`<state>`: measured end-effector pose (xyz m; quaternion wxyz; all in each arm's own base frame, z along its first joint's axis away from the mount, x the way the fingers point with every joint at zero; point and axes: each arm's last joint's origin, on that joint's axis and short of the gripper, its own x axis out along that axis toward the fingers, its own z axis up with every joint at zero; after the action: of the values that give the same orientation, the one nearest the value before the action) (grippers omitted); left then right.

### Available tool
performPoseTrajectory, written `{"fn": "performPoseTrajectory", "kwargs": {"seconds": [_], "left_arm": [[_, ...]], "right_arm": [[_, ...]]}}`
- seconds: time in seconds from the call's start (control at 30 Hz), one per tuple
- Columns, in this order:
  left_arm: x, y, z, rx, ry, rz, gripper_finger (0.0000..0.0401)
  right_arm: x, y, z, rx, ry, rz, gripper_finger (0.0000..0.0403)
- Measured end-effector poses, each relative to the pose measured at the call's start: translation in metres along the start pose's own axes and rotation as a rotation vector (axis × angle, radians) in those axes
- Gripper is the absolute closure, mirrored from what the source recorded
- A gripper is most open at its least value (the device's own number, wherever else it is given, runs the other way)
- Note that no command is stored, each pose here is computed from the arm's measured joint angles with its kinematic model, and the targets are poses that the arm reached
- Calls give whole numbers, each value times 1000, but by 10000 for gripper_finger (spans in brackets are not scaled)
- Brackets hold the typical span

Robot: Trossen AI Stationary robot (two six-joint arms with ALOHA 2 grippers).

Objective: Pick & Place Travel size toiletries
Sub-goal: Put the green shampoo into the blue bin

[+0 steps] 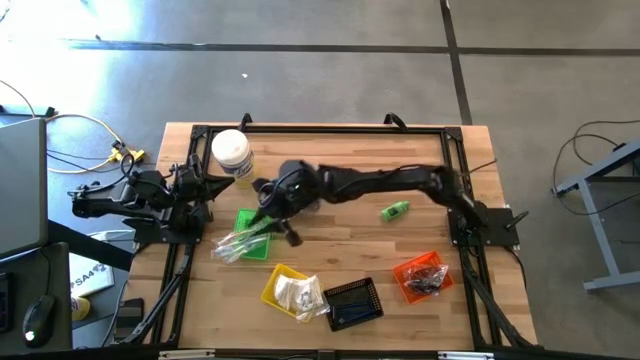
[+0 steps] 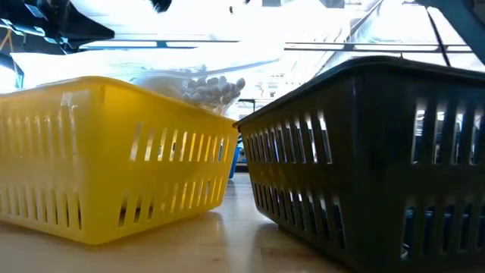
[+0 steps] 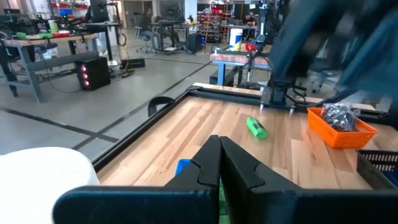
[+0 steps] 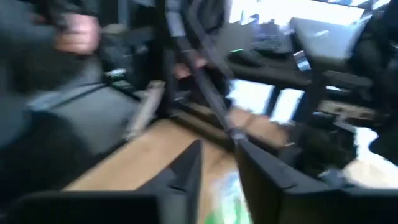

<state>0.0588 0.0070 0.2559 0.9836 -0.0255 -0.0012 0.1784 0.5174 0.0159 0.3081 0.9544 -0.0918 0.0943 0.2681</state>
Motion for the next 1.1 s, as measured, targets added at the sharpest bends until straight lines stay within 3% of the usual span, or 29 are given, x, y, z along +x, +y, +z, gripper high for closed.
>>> {"fn": "performPoseTrajectory", "kwargs": {"seconds": [0.13,0.23,0.4,0.77,1.1], "left_arm": [[0,0,0,-1,2,0,401],[0,0,-1,2,8,0,401],[0,0,-2,4,14,1,401],[0,0,-2,5,15,0,401],[0,0,-2,4,15,0,401]], "right_arm": [[-37,4,28,26,-10,95,382],[-66,5,42,51,-25,71,397],[-124,12,53,60,-120,-65,400],[-231,65,-37,235,-268,-356,400],[-265,118,-110,337,-236,-450,400]]}}
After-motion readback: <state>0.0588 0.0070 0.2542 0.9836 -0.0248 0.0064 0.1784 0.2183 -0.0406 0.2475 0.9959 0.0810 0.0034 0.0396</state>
